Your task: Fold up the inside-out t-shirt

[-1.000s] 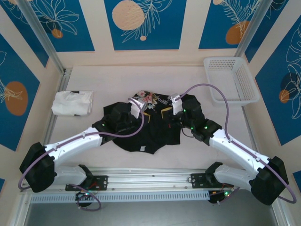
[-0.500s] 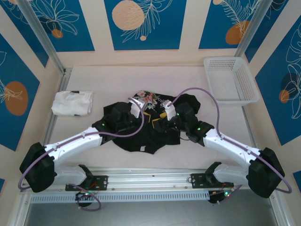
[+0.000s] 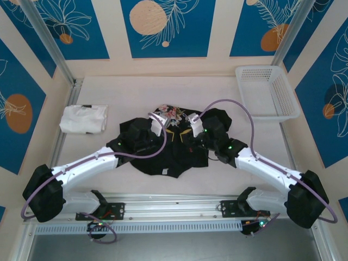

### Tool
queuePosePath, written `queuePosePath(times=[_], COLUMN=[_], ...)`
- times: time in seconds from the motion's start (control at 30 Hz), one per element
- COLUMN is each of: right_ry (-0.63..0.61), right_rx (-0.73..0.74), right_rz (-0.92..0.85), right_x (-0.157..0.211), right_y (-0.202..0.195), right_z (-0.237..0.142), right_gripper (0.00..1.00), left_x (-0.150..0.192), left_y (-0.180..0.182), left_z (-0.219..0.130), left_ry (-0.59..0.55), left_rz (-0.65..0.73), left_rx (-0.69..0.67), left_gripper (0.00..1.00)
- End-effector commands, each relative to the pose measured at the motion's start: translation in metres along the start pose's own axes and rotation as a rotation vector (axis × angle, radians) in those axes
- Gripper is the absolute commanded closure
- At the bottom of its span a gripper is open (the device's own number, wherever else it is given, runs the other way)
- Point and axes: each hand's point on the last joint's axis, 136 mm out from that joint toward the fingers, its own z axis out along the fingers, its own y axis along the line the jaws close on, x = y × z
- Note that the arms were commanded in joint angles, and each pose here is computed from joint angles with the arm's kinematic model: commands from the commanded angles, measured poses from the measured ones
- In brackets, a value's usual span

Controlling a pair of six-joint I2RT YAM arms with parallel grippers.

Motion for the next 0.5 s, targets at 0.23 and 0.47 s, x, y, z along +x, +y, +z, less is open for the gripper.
queuePosePath(times=[0.23,0.47], right_ry=[-0.047,-0.016], right_rx=[-0.025,-0.028], right_rz=[0.252,0.332], right_x=[-0.037,-0.031], right_y=[-0.032,-0.055], right_z=[-0.016,-0.006], right_gripper=[1.0,1.0], left_x=[-0.027,0.007], left_y=[-0.009,-0.003], left_z=[0.012,0.013], left_ry=[-0.069,-0.023], left_rz=[0.039,0.088], left_rx=[0.05,0.058], left_gripper=[0.82,0.7])
